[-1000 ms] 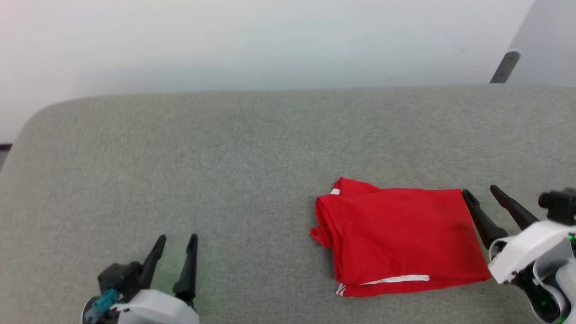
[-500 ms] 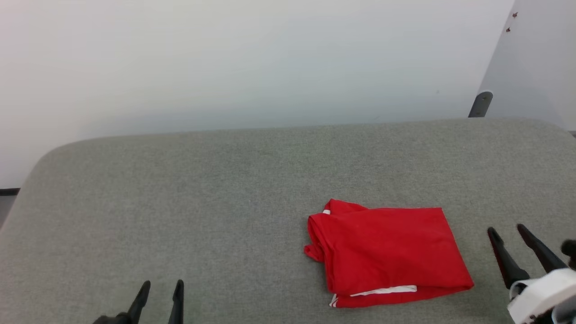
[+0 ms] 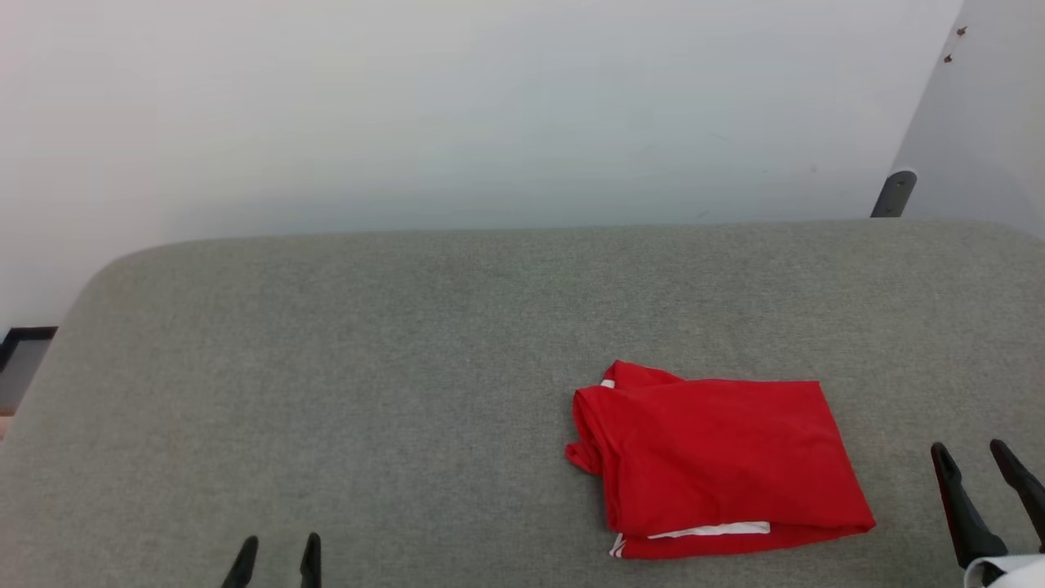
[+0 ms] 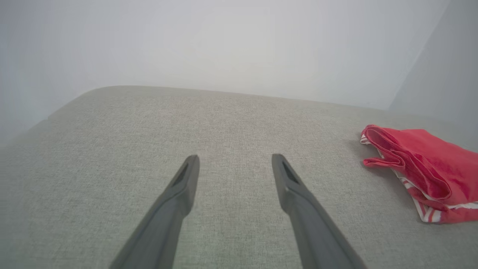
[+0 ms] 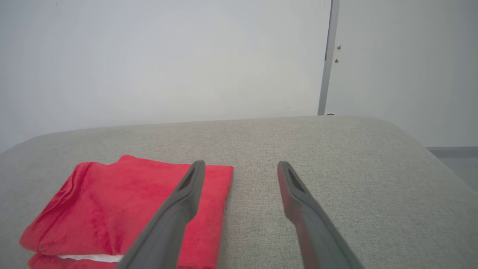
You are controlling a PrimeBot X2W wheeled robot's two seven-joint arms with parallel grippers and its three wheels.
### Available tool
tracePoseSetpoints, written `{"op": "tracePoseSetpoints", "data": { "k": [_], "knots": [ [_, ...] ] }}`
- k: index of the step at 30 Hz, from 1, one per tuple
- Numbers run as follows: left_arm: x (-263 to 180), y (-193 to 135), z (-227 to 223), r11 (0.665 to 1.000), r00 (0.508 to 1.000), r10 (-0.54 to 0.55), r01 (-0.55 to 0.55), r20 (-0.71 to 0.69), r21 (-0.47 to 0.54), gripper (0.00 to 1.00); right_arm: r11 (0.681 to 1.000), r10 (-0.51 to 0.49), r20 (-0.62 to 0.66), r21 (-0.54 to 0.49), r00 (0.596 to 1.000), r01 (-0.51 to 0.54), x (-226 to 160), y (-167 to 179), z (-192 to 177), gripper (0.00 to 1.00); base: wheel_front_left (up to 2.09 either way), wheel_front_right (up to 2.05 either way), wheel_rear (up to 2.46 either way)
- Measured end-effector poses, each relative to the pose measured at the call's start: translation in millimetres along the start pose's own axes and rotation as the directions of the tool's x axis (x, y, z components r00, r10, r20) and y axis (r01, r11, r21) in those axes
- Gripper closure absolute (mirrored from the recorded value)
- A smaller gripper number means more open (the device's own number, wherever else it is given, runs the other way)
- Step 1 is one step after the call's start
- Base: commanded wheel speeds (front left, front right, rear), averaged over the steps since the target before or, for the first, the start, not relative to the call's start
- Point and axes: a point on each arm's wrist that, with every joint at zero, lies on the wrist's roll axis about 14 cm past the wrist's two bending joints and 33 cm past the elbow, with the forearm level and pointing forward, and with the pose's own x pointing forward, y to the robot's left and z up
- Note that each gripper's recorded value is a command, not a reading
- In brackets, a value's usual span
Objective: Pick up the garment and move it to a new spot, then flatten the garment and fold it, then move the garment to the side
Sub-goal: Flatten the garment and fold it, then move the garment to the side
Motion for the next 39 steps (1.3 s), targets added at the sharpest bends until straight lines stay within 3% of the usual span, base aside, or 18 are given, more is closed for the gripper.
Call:
{"op": "tracePoseSetpoints", "data": {
  "k": [9, 28, 35, 39],
  "knots": [
    [-9, 2, 6, 1.0, 1.0, 0.008, -0.008, 0.016, 0.02, 0.0, 1.0, -0.026, 0.065, 0.019, 0.998, 0.025, -12, 11, 15, 0.0, 0.0, 0.0, 0.0],
    [-11, 0, 8, 1.0, 1.0, 0.009, -0.01, 0.027, 0.008, 0.0, 0.999, -0.034, 0.055, 0.04, 0.998, 0.032, -18, 25, 15, 0.0, 0.0, 0.0, 0.0],
    [-6, -5, 5, 1.0, 1.0, -0.001, 0.001, 0.017, -0.002, 0.0, 0.998, 0.064, -0.017, 0.004, 0.998, -0.064, 5, 44, 15, 0.0, 0.0, 0.0, 0.0],
    [5, -13, 5, 1.0, 1.0, -0.021, 0.021, 0.018, -0.009, 0.0, 0.985, 0.148, -0.165, -0.07, 0.975, -0.161, 32, 54, 11, 0.0, 0.0, 0.0, 0.0]
  ]
}}
